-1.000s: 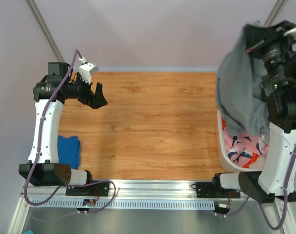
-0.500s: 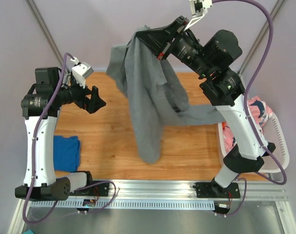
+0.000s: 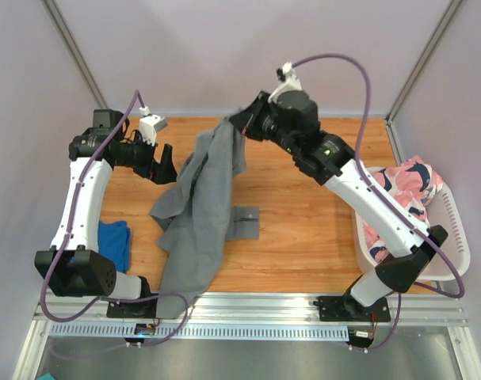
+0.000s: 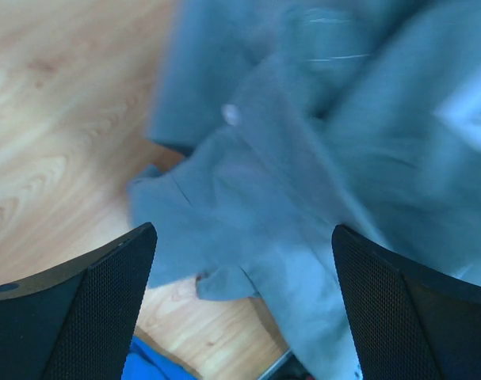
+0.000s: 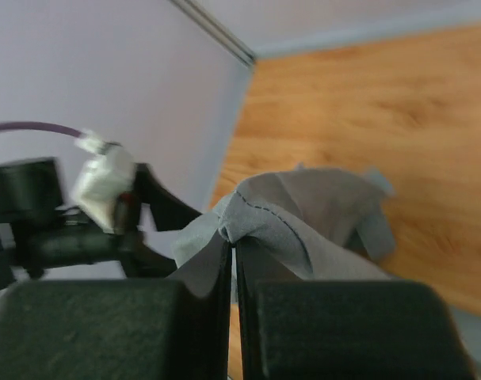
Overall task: Fold and stack the mixed laundry pile
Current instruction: Place the shirt at the center of the board, then flatten out the shirt at the center of the board.
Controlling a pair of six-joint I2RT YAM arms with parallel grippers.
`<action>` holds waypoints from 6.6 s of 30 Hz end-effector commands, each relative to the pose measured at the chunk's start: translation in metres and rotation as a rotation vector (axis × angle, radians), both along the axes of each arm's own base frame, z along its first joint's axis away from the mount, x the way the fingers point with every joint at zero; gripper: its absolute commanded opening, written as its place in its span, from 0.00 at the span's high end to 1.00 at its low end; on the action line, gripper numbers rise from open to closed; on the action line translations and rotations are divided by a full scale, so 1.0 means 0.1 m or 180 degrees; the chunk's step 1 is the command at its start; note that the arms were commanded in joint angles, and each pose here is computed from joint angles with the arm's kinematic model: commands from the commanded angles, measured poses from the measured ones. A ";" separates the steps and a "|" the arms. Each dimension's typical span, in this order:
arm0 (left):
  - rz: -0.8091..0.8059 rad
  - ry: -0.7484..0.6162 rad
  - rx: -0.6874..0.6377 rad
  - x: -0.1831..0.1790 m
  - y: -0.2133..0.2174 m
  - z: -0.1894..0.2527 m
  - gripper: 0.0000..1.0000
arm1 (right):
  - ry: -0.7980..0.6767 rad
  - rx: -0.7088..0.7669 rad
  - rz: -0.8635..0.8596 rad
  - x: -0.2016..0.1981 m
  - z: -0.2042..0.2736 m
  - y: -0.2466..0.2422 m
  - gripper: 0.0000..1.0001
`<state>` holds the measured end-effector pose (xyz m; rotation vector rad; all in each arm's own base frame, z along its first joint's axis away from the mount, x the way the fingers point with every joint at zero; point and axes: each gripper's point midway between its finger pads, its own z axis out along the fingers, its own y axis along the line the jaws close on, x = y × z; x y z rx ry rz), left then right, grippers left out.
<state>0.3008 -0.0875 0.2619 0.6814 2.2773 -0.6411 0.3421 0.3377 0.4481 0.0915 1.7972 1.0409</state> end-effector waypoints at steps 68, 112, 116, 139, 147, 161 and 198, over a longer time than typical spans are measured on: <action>0.1835 -0.2727 0.1827 -0.08 1.08 2.71 1.00 | -0.0108 -0.1782 0.1547 -1.25 -1.02 -0.38 1.00; -0.1034 0.0415 0.1818 -0.64 -0.47 -0.97 0.36 | 0.2167 -0.2226 -0.0931 0.20 -3.22 -2.16 0.51; -0.0800 0.0616 0.2254 -0.79 -0.09 -1.37 0.24 | 0.2058 -0.2401 -0.0624 0.51 -3.28 -2.02 0.42; -0.0712 0.0742 0.2997 0.28 0.03 -2.58 0.36 | 0.2315 -0.3252 -0.0167 1.36 -4.27 -1.89 0.85; 0.0014 0.0197 0.2988 1.49 0.10 -2.25 0.35 | 0.2852 -0.2506 -0.1097 1.04 -4.08 -2.68 1.00; -0.0929 -0.0536 0.2031 1.00 -0.34 -1.07 0.18 | 0.2728 -0.1981 -0.1114 0.80 -3.64 -2.73 0.48; -0.0519 -0.0046 0.2454 -0.08 -0.14 -2.39 0.16 | 0.3603 -0.1704 -0.1476 -0.92 -4.53 -2.63 0.65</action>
